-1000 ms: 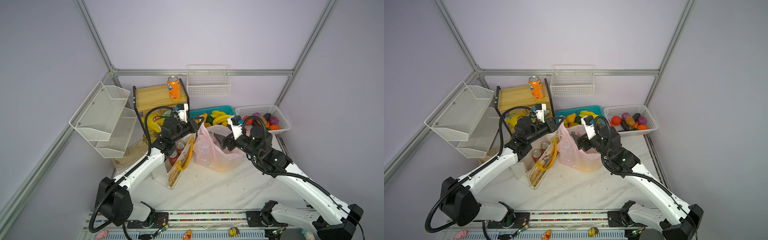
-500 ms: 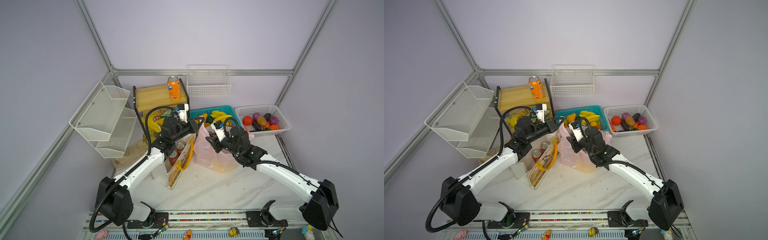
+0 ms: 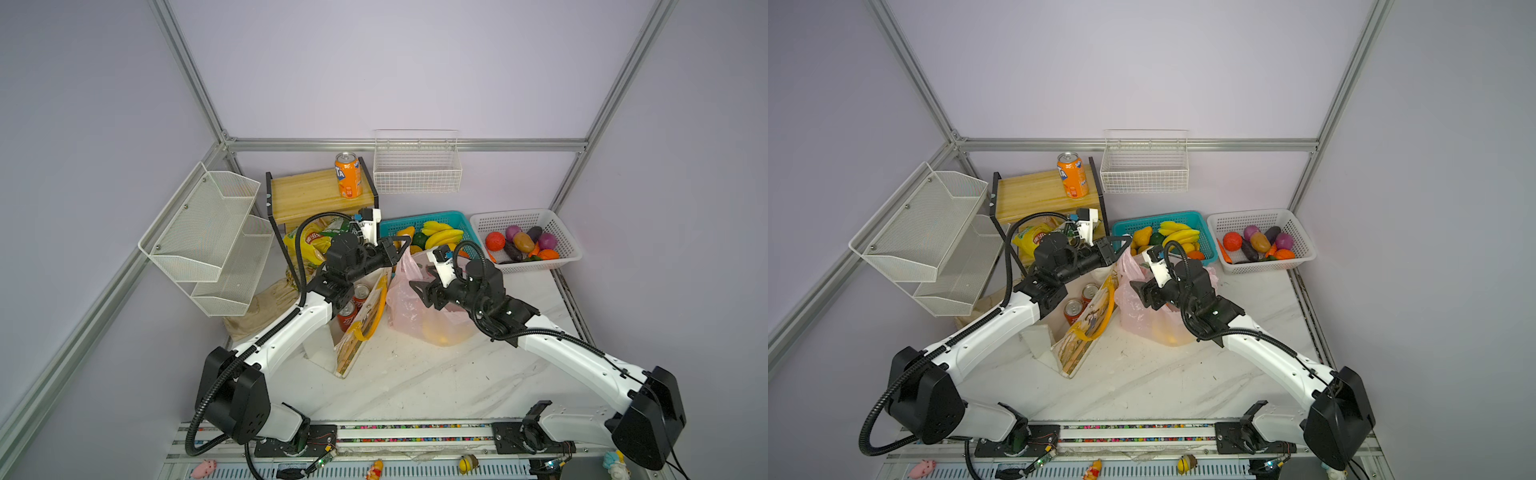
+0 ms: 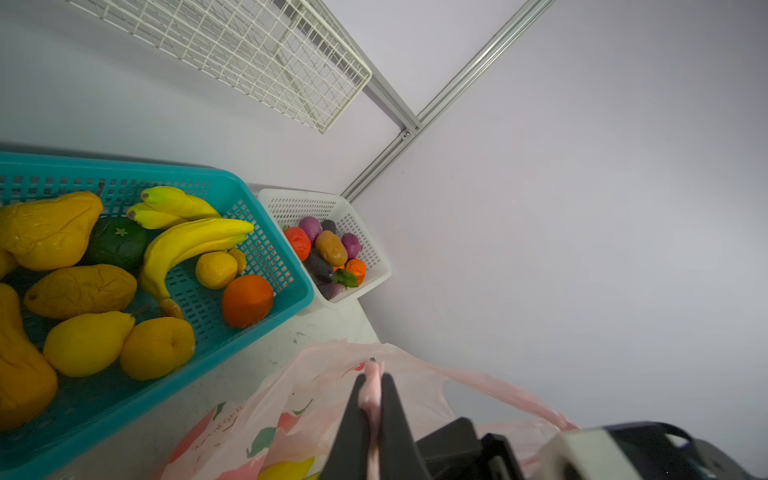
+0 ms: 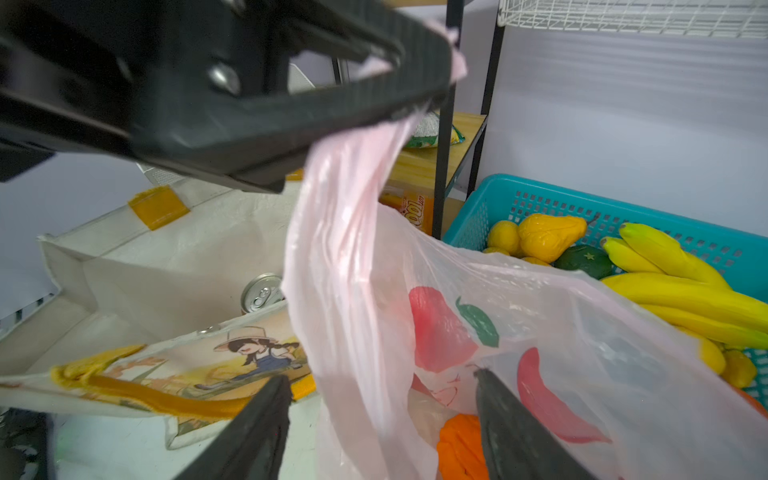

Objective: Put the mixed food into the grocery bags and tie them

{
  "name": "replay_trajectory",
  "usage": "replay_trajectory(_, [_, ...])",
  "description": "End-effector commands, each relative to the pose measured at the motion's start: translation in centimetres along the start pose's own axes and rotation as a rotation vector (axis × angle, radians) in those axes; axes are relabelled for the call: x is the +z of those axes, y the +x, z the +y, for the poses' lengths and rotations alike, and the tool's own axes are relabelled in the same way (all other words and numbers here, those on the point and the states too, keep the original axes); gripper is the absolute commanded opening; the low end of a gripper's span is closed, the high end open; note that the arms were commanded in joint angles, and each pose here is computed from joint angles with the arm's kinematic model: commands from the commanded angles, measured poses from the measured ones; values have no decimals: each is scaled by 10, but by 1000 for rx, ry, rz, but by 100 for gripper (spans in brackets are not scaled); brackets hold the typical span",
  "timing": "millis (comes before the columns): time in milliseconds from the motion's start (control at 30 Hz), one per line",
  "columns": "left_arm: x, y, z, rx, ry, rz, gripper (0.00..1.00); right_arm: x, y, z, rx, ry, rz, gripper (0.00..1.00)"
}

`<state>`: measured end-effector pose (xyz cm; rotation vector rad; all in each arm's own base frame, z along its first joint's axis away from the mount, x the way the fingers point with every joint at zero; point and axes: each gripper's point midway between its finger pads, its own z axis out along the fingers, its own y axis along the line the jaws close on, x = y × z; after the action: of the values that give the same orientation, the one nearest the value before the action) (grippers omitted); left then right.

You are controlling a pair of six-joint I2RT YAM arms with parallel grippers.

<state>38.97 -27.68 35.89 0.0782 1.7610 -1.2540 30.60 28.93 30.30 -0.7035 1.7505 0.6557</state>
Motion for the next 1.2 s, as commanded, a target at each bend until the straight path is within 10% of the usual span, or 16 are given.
replay_trajectory(0, [-5,-42,-34,118,38,-93,12,-32,-40,4,-26,12,-54,78])
replay_trajectory(567, [-66,-79,-85,346,16,-236,70,-97,-136,-52,31,197,-225,83])
replay_trajectory(833, [-80,-68,-118,494,44,-228,74,-104,-137,-145,191,355,-236,83])
replay_trajectory(1167, [-28,26,-219,890,339,35,74,-105,-75,-251,442,514,-162,79])
